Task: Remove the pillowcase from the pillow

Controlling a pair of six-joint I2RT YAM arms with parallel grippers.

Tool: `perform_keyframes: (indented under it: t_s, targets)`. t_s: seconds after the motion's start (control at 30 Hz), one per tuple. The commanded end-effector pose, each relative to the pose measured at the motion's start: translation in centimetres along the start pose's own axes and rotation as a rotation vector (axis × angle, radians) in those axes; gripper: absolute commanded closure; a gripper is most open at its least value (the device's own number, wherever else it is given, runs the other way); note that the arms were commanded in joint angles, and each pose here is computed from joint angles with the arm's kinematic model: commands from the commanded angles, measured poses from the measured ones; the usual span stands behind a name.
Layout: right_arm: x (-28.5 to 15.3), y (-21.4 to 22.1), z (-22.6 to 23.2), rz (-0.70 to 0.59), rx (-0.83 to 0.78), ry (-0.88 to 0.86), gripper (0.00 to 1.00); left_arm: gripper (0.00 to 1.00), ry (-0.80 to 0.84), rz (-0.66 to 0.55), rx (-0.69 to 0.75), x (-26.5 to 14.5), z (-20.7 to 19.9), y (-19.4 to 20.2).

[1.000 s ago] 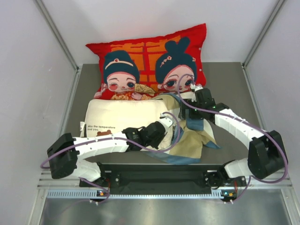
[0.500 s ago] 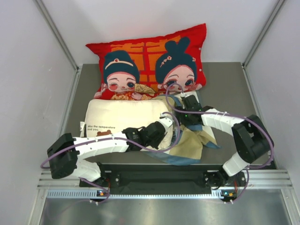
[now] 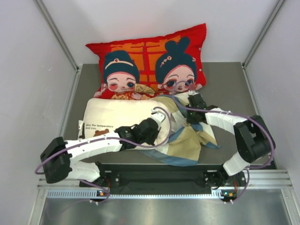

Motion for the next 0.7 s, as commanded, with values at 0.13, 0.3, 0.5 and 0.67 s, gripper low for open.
perform_keyframes:
  t_s: [0.13, 0.3, 0.5, 0.67]
  targets:
    - [-3.1, -4.6, -6.4, -0.139, 0.147, 0.088, 1.00, 1.00, -0.211, -0.019, -0.131, -3.2, 5.8, 0.9]
    - [-3.9, -5.4, -9.9, -0.154, 0.234, 0.137, 1.00, 1.00, -0.295, -0.057, -0.174, -5.9, 7.7, 0.4]
    - [-6.5, -6.8, -14.4, -0.229, 0.344, 0.223, 1.00, 1.00, -0.420, -0.126, -0.233, -9.4, 10.0, -0.4]
    - [-9.4, -8.1, -16.9, -0.315, 0.416, 0.273, 1.00, 1.00, -0.488, -0.176, -0.244, -11.4, 11.1, -1.0]
Point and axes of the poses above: each gripper's point midway between its finger pads, its own x axis out along the fingers, its own z axis along the line the jaws close on, y = z × x, the point moved 10 cm from there along -x, back along the fingers, and after that the axes turned 11 degrees about x, right-handed, at the moved point
